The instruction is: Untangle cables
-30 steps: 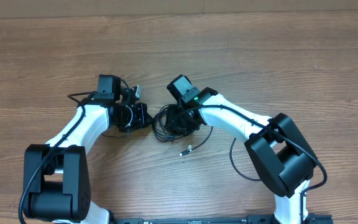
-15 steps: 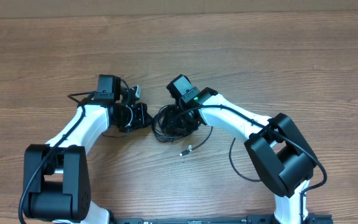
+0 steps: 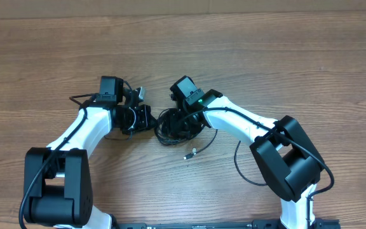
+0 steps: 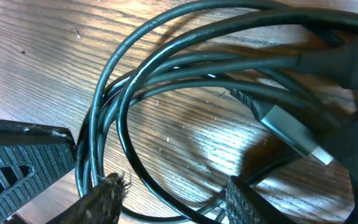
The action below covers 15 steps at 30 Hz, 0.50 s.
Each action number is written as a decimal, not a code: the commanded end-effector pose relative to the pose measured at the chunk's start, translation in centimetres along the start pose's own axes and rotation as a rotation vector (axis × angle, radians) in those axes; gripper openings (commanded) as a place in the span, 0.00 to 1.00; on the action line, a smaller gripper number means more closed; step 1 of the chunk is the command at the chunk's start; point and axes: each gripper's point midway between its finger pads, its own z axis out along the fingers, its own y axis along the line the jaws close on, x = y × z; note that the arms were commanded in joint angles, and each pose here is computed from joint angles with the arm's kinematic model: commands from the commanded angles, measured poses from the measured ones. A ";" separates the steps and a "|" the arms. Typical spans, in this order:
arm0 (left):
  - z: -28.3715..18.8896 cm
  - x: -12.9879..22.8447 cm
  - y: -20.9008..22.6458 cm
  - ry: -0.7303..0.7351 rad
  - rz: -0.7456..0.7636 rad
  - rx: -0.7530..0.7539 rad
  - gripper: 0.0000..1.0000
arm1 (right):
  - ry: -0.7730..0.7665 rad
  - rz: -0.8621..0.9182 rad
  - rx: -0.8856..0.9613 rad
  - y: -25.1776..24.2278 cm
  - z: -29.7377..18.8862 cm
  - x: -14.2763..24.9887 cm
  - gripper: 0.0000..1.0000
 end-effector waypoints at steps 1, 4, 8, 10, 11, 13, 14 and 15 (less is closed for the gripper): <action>-0.1 -0.4 -0.3 -0.004 0.010 0.020 0.04 | 0.027 -0.034 -0.002 -0.1 0.8 0.8 0.55; -0.1 -0.4 -0.3 -0.004 0.010 0.020 0.04 | 0.024 -0.086 -0.005 -0.1 0.8 0.7 0.59; -0.1 -0.4 -0.3 -0.003 0.010 0.021 0.04 | -0.002 -0.124 -0.044 0.8 0.7 -0.1 0.60; -0.1 -0.4 -0.3 -0.003 0.010 0.021 0.04 | -0.005 -0.144 -0.090 1.7 0.6 -0.2 0.59; -0.1 -0.4 -0.3 -0.003 0.009 0.020 0.04 | -0.006 -0.147 -0.100 1.9 0.6 -0.3 0.59; -0.1 -0.4 -0.3 -0.002 0.009 0.020 0.04 | -0.008 -0.147 -0.099 1.9 0.6 -0.3 0.58; -0.1 -0.4 -0.3 -0.001 0.008 0.020 0.04 | -0.006 -0.148 -0.098 1.9 0.6 -0.2 0.56; -0.1 -0.4 -0.3 -0.001 0.008 0.019 0.04 | -0.003 -0.149 -0.097 1.8 0.7 -0.1 0.54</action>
